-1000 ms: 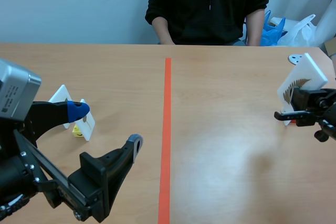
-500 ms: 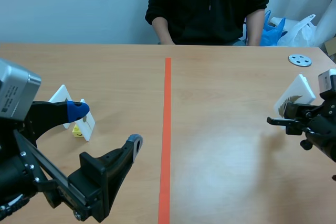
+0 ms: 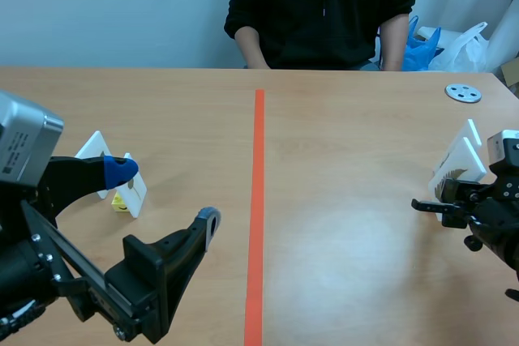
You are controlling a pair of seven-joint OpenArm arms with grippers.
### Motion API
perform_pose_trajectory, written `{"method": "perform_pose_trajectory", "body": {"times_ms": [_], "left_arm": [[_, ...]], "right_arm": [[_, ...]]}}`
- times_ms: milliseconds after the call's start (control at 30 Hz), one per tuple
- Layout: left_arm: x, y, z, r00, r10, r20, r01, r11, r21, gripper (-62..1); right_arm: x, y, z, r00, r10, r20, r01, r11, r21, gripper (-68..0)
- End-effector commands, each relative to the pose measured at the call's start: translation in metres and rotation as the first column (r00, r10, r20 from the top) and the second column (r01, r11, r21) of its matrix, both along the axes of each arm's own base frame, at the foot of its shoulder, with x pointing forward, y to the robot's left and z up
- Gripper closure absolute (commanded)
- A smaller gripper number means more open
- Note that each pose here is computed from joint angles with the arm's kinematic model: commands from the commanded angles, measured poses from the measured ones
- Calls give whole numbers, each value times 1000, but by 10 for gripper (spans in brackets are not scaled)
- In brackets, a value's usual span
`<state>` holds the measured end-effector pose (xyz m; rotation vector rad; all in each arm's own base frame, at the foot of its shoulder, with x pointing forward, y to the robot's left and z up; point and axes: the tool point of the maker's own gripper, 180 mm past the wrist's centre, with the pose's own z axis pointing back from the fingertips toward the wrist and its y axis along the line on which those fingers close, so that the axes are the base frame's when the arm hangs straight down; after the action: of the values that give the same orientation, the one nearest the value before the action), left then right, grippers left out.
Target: Sort the leaf by its shape. The table is split by an orange tape line. A compound leaf with several leaflets goes to the left side, a simple leaf with one blade goes to the right side. Return to the home posture when a red brick is placed on the table.
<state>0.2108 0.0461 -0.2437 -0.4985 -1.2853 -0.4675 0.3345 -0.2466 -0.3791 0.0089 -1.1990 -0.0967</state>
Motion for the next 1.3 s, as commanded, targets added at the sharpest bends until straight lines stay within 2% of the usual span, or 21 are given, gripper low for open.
{"method": "perform_pose_trajectory", "body": {"times_ms": [0,167,533,800,967,1033,1200,1267], "left_arm": [[2,0,6,1000,4,19,-3,1000,-21,-623],[2,0,6,1000,4,18,-3,1000,-21,-623],[2,0,6,1000,4,18,-3,1000,-21,-623],[2,0,6,1000,4,18,-3,1000,-21,-623],[2,0,6,1000,3,16,-3,1000,-19,-623],[2,0,6,1000,3,16,-3,1000,-19,-623],[2,0,6,1000,3,16,-3,1000,-19,-623],[2,0,6,1000,3,16,-3,1000,-19,-623]], "right_arm": [[12,-3,18,998,4,56,-3,1000,-18,-95],[12,-5,18,998,-8,55,9,1000,-25,-159],[12,-7,18,998,-15,56,16,999,-28,-159],[14,-8,31,996,-4,93,8,999,-41,-159],[12,-7,63,989,34,143,-23,997,-77,-164],[8,-7,80,984,50,168,-34,994,-100,-203],[-5,-14,145,955,68,290,-23,988,-153,-226],[-10,-16,175,939,76,335,-15,984,-180,-257]]}}
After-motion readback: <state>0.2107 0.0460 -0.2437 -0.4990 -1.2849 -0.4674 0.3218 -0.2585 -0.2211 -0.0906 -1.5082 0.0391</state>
